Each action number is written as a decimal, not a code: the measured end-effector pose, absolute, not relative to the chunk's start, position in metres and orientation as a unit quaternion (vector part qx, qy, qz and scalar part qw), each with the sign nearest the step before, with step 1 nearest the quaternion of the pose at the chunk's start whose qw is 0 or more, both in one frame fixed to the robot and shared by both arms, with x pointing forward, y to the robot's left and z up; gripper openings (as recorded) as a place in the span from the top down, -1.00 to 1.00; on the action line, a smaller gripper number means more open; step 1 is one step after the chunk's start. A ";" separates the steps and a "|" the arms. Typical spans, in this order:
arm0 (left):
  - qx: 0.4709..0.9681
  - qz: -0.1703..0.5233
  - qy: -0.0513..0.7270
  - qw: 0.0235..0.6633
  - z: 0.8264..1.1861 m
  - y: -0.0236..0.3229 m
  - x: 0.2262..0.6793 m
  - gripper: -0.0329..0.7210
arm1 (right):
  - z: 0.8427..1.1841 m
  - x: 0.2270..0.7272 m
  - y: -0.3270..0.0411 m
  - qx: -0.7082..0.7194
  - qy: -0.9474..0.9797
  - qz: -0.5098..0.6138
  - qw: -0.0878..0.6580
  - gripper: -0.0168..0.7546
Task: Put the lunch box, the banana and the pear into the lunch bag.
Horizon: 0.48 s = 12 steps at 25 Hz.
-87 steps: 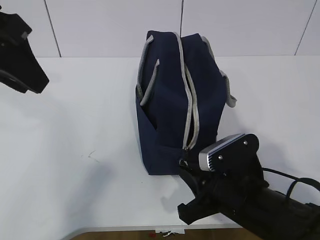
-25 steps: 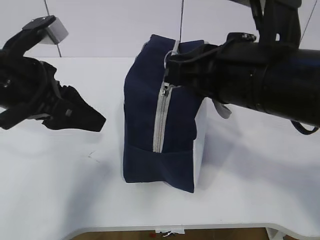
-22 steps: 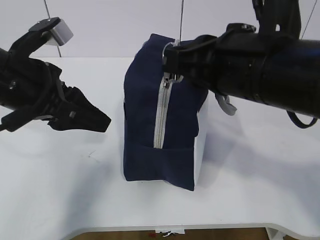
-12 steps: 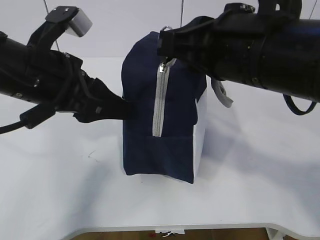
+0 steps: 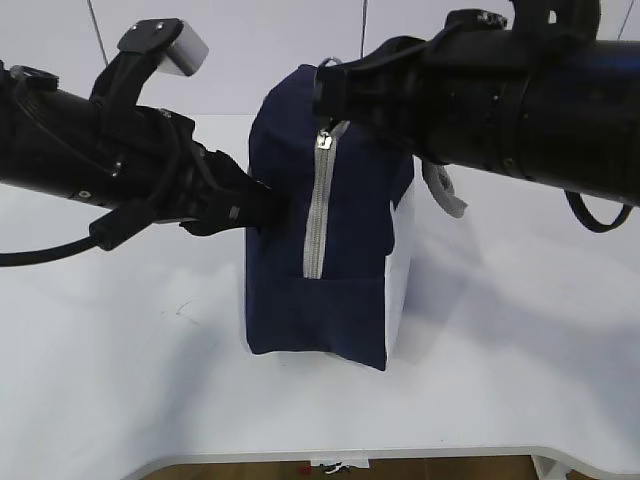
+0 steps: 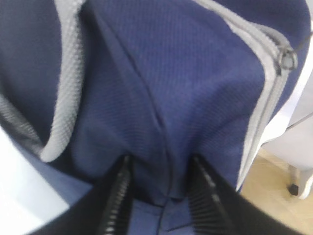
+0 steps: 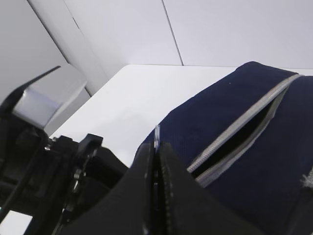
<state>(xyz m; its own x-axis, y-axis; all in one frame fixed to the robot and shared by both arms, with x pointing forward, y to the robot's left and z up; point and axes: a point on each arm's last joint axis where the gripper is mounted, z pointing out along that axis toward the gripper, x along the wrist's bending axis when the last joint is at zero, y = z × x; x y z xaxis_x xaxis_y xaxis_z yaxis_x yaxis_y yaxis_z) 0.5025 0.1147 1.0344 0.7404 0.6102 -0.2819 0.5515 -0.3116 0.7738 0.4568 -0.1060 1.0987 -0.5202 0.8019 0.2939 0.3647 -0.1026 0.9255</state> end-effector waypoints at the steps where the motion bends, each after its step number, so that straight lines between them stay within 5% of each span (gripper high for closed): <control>1: 0.810 0.029 0.358 0.463 1.033 0.114 0.503 0.52 | 1.099 0.457 -0.106 0.452 0.645 0.588 0.186 0.98; 4: 0.822 0.029 0.341 0.456 1.032 0.114 0.501 0.87 | 1.098 0.457 -0.105 0.448 0.650 0.585 0.188 0.98; 12: 0.868 0.060 0.258 0.421 1.042 0.123 0.487 0.92 | 1.113 0.462 -0.105 0.421 0.654 0.590 0.217 0.98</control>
